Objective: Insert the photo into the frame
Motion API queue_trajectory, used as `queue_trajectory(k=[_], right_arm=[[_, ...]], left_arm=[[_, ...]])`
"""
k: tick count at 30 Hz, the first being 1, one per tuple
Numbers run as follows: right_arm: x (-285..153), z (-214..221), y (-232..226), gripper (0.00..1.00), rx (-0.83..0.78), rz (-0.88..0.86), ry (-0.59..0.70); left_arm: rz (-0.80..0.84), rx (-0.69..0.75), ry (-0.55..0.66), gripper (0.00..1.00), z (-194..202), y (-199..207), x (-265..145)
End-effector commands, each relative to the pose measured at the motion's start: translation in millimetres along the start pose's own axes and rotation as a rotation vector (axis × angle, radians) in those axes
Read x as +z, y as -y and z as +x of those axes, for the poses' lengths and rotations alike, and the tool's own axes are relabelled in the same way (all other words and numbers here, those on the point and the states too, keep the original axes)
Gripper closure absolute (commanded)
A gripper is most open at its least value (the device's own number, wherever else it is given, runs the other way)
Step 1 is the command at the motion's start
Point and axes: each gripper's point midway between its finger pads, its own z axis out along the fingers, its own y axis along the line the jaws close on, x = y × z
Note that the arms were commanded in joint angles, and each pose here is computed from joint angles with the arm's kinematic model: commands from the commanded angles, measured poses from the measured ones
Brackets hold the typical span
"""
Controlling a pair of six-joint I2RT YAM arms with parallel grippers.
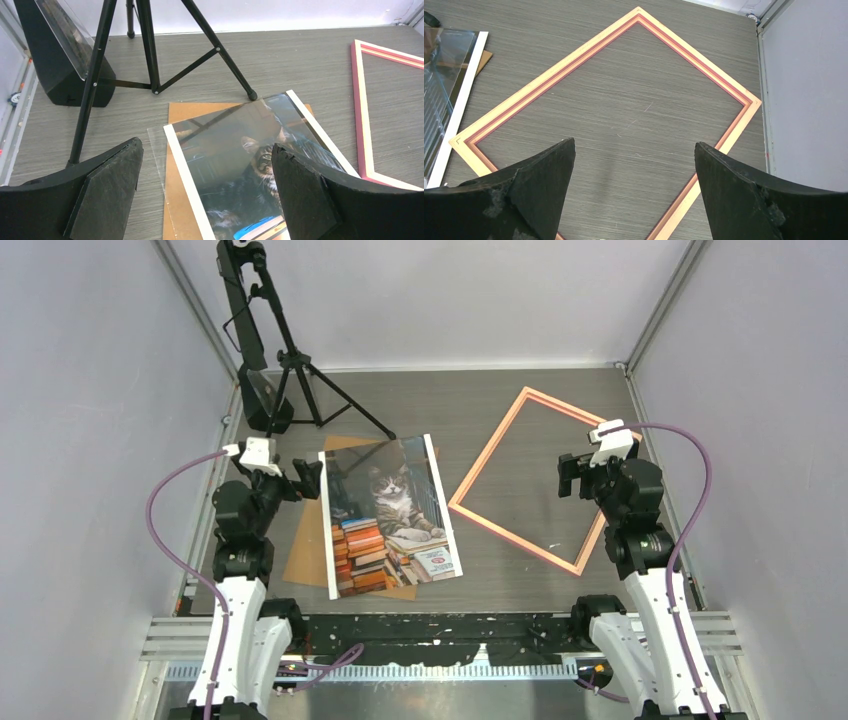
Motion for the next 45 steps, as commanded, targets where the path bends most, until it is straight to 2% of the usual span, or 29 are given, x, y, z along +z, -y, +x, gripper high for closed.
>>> queue_trajectory(k=[1, 19, 24, 29, 38, 45], right_arm=[[-3, -23, 6, 0.05, -0.001, 0.023, 0.070], [-11, -27, -2, 0.04, 0.011, -0.022, 0.083], [-12, -22, -1, 0.04, -0.002, -0.019, 0.051], [-7, -17, 3, 0.05, 0.002, -0.002, -0.002], [16, -2, -19, 0.04, 0.056, -0.119, -0.063], [33, -1, -63, 0.05, 0.002, -0.292, -0.076]], left_arm=[[0.008, 0.032, 0.072, 0.01, -19, 1, 0], [0.022, 0.059, 0.043, 0.01, -26, 5, -7], [0.065, 0.170, -0.020, 0.01, -29, 11, -17], [0.135, 0.261, -0.138, 0.01, -11, 17, -27], [0.214, 0.086, -0.324, 0.01, 27, 27, -16], [0.176, -0.028, -0.518, 0.01, 65, 17, -2]])
